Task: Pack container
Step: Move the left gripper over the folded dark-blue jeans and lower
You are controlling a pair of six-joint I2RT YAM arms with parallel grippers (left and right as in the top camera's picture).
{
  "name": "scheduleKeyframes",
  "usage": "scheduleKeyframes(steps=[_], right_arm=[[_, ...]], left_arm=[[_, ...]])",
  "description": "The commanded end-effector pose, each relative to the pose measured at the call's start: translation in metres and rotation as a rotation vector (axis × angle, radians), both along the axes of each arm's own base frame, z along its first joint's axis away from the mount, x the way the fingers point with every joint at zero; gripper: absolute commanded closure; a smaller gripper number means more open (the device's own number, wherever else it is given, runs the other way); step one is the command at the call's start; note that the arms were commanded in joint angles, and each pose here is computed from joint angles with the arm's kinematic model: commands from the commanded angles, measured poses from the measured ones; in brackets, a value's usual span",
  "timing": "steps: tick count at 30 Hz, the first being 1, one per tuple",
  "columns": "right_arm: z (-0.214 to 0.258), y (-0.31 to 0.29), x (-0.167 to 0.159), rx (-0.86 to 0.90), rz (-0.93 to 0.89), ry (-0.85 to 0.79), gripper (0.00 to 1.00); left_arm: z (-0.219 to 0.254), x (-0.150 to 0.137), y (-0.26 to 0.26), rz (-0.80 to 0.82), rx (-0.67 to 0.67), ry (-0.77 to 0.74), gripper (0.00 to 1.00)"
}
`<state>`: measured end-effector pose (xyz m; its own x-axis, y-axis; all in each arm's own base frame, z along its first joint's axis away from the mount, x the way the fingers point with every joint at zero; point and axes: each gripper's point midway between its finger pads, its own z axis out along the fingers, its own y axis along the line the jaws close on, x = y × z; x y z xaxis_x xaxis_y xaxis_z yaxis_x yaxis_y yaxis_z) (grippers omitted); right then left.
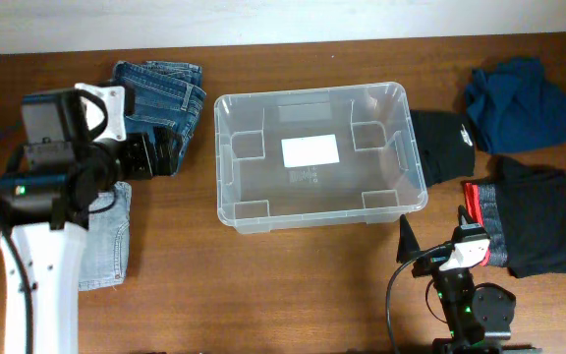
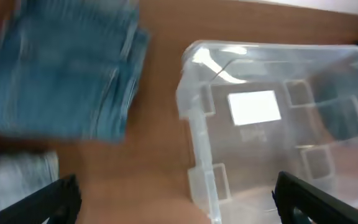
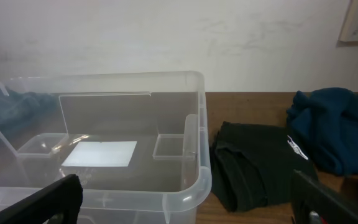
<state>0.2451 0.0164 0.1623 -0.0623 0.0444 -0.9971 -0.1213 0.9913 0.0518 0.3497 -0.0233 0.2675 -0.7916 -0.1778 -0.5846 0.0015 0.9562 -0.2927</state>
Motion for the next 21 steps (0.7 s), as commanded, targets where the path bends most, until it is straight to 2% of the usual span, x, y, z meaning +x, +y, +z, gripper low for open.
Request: scheduleKeyframes(steps=[1,5,10,15,21], right_arm=[[-0.002,0.001,0.0,-0.006,0.008,0.0,0.01],[-0.002,0.001,0.0,-0.006,0.008,0.001,0.01],[-0.002,0.001,0.0,-0.006,0.008,0.0,0.01],[-0.002,0.001,0.0,-0.006,0.008,0.0,0.01],[-0.002,0.001,0.0,-0.006,0.008,0.001,0.01]], left_arm=[[-0.029,0.001,0.027,0.371,-0.075,0.171,0.01],[-0.071,0.003,0.028,0.472,-0.116,0.319,0.01],[-0.113,0.018,0.029,0.573,-0.15,0.429,0.01],[-0.15,0.032,0.03,0.615,-0.154,0.499,0.01],[-0.181,0.035,0.044,0.754,-0.118,0.555,0.01]])
